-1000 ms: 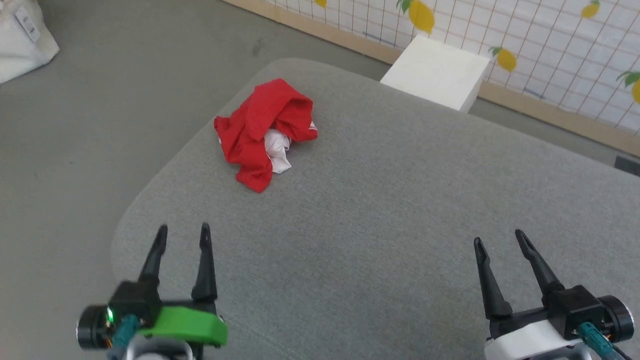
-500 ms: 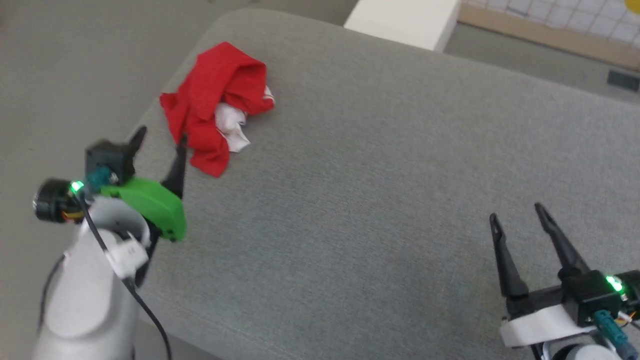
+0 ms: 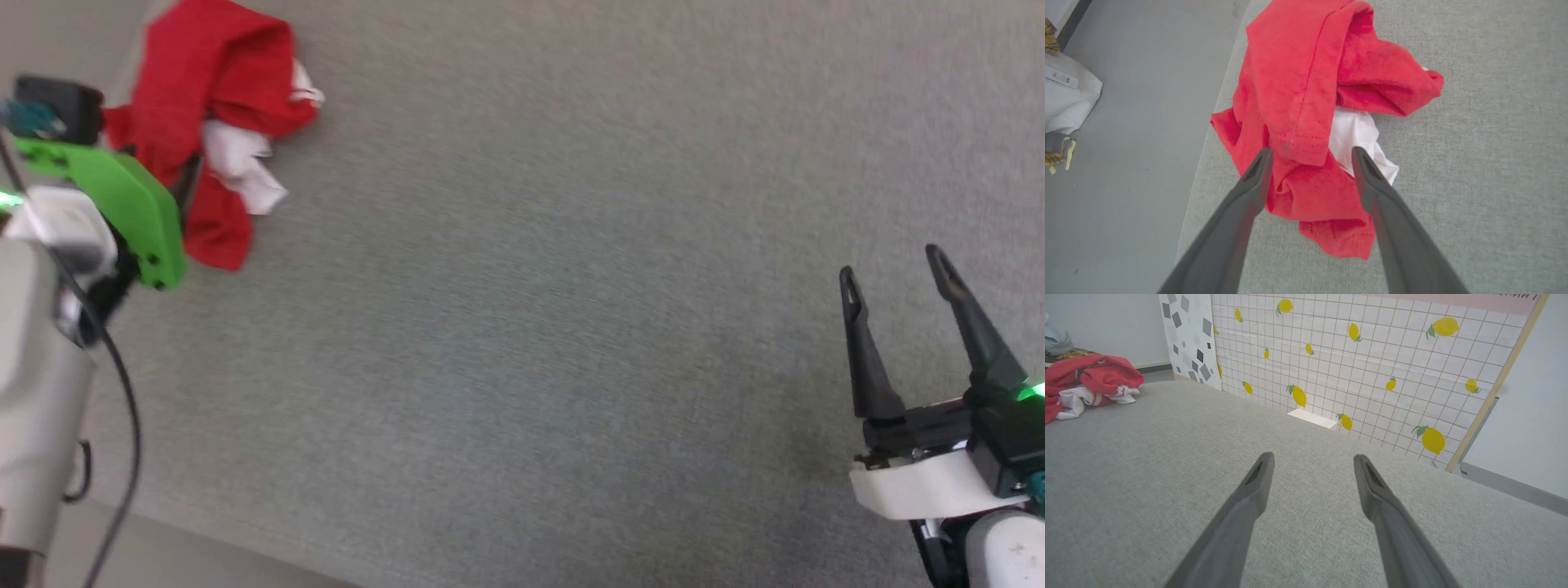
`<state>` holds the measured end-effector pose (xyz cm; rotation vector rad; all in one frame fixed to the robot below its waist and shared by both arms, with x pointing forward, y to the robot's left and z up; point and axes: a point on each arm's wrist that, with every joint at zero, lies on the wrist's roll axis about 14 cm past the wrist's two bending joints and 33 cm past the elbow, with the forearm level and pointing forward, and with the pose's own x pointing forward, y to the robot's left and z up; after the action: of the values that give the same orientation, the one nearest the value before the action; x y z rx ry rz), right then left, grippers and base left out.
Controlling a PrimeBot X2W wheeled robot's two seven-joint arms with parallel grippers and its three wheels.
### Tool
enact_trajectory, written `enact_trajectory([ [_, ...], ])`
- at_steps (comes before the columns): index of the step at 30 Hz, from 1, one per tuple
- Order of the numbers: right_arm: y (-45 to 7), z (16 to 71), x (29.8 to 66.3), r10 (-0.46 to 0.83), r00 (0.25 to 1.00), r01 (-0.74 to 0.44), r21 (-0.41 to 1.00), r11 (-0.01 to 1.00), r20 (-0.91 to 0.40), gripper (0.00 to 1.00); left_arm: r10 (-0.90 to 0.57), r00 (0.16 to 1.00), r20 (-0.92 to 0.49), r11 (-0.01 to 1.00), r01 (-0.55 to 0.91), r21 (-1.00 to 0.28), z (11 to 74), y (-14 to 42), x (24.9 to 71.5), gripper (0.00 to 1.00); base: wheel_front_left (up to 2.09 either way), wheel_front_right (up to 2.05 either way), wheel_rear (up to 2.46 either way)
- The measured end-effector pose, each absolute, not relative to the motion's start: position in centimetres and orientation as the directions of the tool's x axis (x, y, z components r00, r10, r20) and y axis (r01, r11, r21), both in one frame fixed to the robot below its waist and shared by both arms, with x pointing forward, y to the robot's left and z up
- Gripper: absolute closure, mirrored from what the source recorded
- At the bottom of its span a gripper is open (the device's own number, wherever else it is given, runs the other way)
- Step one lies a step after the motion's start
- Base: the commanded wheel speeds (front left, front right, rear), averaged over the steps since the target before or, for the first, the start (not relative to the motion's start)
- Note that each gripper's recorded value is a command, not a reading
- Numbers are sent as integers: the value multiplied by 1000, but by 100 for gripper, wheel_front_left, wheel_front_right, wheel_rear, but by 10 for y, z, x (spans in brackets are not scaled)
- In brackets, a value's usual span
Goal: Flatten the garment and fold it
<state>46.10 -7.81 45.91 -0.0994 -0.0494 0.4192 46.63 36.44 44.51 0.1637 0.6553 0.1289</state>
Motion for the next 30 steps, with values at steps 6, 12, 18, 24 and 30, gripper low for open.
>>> enact_trajectory([
  [6,-97,433,468,369,929,-370,-113,922,-34,0,146,678,-720,984,-27,174,410,369,490,0,0,0,0],
  [12,-112,410,470,333,939,-341,-113,933,-86,0,75,586,-807,996,-10,85,368,354,500,0,0,0,0],
  [18,-123,399,470,305,945,-318,-125,940,-117,0,40,522,-852,999,-51,16,352,354,501,100,0,0,0],
  [24,-123,404,470,305,946,-318,-132,939,-108,0,54,589,-806,998,-45,34,363,360,503,100,0,0,0],
  [30,-116,423,463,310,948,-317,-122,940,-70,0,103,795,-598,991,-30,131,422,377,514,100,0,0,0],
])
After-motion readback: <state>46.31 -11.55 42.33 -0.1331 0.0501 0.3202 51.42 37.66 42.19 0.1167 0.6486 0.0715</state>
